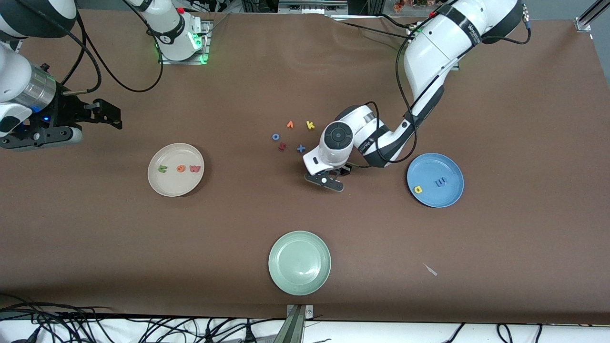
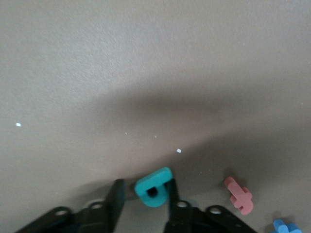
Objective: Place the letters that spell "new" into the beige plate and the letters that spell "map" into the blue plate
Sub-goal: 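Carry the teal b to the blue plate and open the left gripper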
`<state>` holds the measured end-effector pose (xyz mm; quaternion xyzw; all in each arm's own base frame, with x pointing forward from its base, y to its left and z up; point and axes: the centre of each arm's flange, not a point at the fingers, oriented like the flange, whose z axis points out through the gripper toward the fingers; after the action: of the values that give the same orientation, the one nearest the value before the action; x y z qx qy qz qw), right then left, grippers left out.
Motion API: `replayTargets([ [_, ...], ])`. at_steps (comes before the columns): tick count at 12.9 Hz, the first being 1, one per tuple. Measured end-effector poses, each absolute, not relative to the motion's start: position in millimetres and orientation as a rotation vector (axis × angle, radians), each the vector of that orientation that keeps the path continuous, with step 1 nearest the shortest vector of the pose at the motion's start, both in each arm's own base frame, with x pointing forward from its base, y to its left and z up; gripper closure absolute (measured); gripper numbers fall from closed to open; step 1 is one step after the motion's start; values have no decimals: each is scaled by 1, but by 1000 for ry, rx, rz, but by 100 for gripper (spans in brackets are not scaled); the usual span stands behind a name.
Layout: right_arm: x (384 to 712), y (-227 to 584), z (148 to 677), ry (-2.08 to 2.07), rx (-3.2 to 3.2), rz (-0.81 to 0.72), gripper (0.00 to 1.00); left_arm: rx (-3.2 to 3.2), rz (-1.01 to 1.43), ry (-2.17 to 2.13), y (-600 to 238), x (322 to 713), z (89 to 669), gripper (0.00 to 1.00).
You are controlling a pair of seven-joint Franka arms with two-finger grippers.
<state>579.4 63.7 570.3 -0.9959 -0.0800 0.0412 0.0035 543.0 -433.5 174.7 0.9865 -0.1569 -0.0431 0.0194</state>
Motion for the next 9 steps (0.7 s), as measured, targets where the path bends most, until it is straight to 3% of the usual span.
replayTargets([
  [1,580,65,570,-254,-3122,131,0,3061,-131,-485,-433,544,175,72],
  [6,582,64,569,-249,-3122,129,0,3073,-108,-430,-416,565,188,72],
  [9,582,64,572,-245,-3123,120,0,3135,-116,-389,-372,596,238,72],
])
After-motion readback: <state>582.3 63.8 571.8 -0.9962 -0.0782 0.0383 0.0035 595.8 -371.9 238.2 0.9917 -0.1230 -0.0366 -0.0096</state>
